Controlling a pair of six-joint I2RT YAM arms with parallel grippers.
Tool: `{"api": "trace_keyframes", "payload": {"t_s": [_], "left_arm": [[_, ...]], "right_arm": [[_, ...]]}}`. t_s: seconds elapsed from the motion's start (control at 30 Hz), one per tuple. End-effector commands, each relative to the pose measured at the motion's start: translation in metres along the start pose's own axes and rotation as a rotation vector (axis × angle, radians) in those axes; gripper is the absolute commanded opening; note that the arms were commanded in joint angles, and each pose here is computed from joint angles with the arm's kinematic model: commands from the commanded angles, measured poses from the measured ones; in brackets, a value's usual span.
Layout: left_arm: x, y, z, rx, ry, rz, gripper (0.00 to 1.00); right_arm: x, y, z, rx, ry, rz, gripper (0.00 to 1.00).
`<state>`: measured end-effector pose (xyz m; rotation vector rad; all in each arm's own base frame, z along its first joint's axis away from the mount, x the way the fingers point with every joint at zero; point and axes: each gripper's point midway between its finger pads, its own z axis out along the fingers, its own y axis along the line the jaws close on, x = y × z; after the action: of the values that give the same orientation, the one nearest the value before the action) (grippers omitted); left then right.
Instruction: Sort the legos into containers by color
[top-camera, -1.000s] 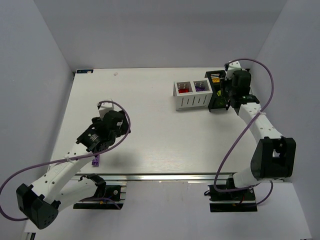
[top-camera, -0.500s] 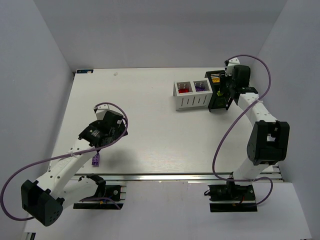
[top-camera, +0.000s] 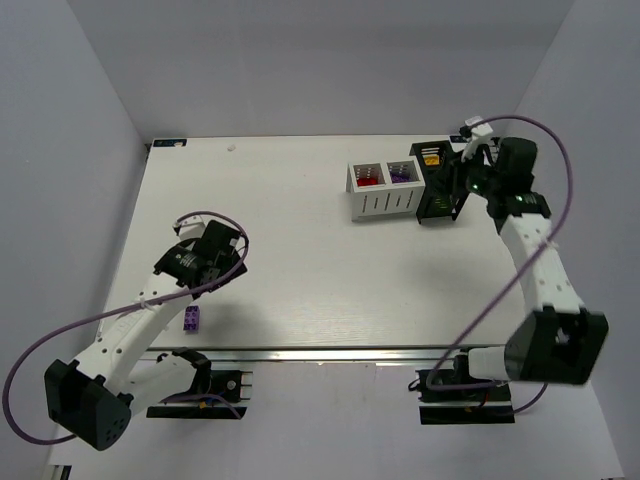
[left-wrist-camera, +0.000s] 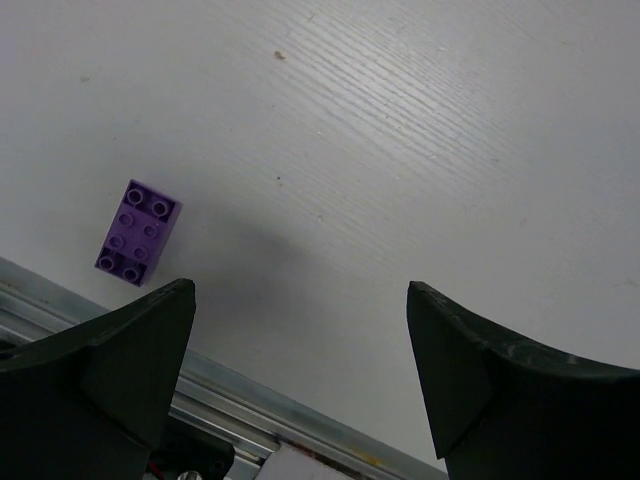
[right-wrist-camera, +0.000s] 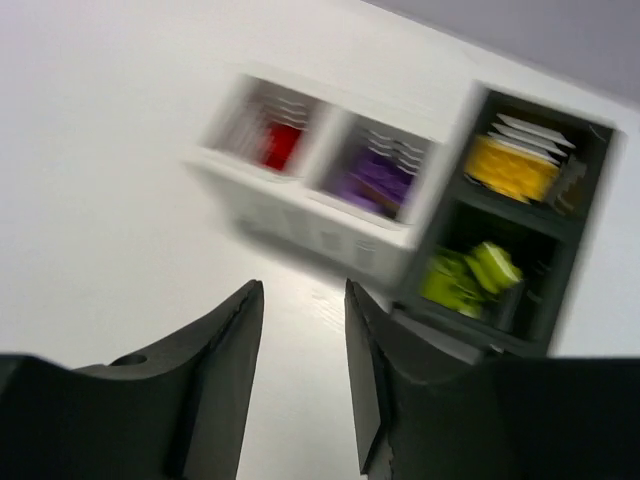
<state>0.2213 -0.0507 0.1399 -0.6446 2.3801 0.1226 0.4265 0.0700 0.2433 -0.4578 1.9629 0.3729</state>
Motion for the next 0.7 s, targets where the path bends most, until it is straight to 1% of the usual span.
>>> {"api": "trace_keyframes", "payload": {"t_s": [0.0, 0.03, 0.07, 0.1, 0.13, 0.17, 0.23, 0.3, 0.37, 0.43, 0.5, 0.53, 0.57, 0.6, 0.67], "left_arm": [[0.009, 0.02, 0.0, -0.086, 0.035, -0.095, 0.95], [0.011, 0.025, 0.002, -0.106, 0.046, -0.103, 0.95], [0.012, 0.026, 0.003, -0.112, 0.048, -0.102, 0.95], [0.011, 0.03, 0.004, -0.126, 0.046, -0.101, 0.94], [0.007, 0.039, 0.006, -0.176, 0.037, -0.097, 0.94], [0.004, 0.043, 0.007, -0.202, 0.038, -0.094, 0.94], [0.008, 0.053, 0.011, -0.266, 0.07, -0.067, 0.94], [0.011, 0.061, 0.017, -0.304, 0.105, -0.08, 0.94], [0.014, 0.061, 0.024, -0.292, 0.141, -0.102, 0.94], [0.016, 0.06, 0.032, -0.263, 0.165, -0.079, 0.95], [0.017, 0.058, 0.035, -0.231, 0.204, -0.064, 0.97], [0.014, 0.056, 0.037, -0.224, 0.198, -0.073, 0.98], [0.013, 0.055, 0.038, -0.206, 0.216, -0.09, 0.98], [0.01, 0.053, 0.039, -0.178, 0.223, -0.056, 0.98], [0.011, 0.053, 0.043, -0.17, 0.24, -0.057, 0.96]], "right_arm": [[-0.041, 0.121, -0.087, -0.547, -0.25, -0.154, 0.44], [-0.031, 0.132, -0.092, -0.598, -0.271, -0.126, 0.42], [-0.033, 0.144, -0.107, -0.623, -0.303, -0.135, 0.41], [-0.03, 0.15, -0.112, -0.654, -0.308, -0.124, 0.42], [-0.026, 0.152, -0.113, -0.667, -0.296, -0.103, 0.46], [-0.022, 0.152, -0.111, -0.677, -0.28, -0.09, 0.47], [-0.013, 0.153, -0.108, -0.704, -0.234, -0.058, 0.48], [-0.008, 0.153, -0.103, -0.739, -0.207, -0.029, 0.48], [-0.005, 0.152, -0.098, -0.737, -0.191, -0.013, 0.48], [-0.005, 0.152, -0.099, -0.738, -0.192, -0.016, 0.48], [-0.006, 0.153, -0.101, -0.735, -0.203, -0.027, 0.48], [-0.007, 0.154, -0.103, -0.732, -0.211, -0.033, 0.48], [-0.009, 0.154, -0.105, -0.728, -0.217, -0.026, 0.49], [-0.01, 0.154, -0.106, -0.725, -0.227, -0.033, 0.49], [-0.01, 0.156, -0.108, -0.731, -0.233, -0.036, 0.5]]}}
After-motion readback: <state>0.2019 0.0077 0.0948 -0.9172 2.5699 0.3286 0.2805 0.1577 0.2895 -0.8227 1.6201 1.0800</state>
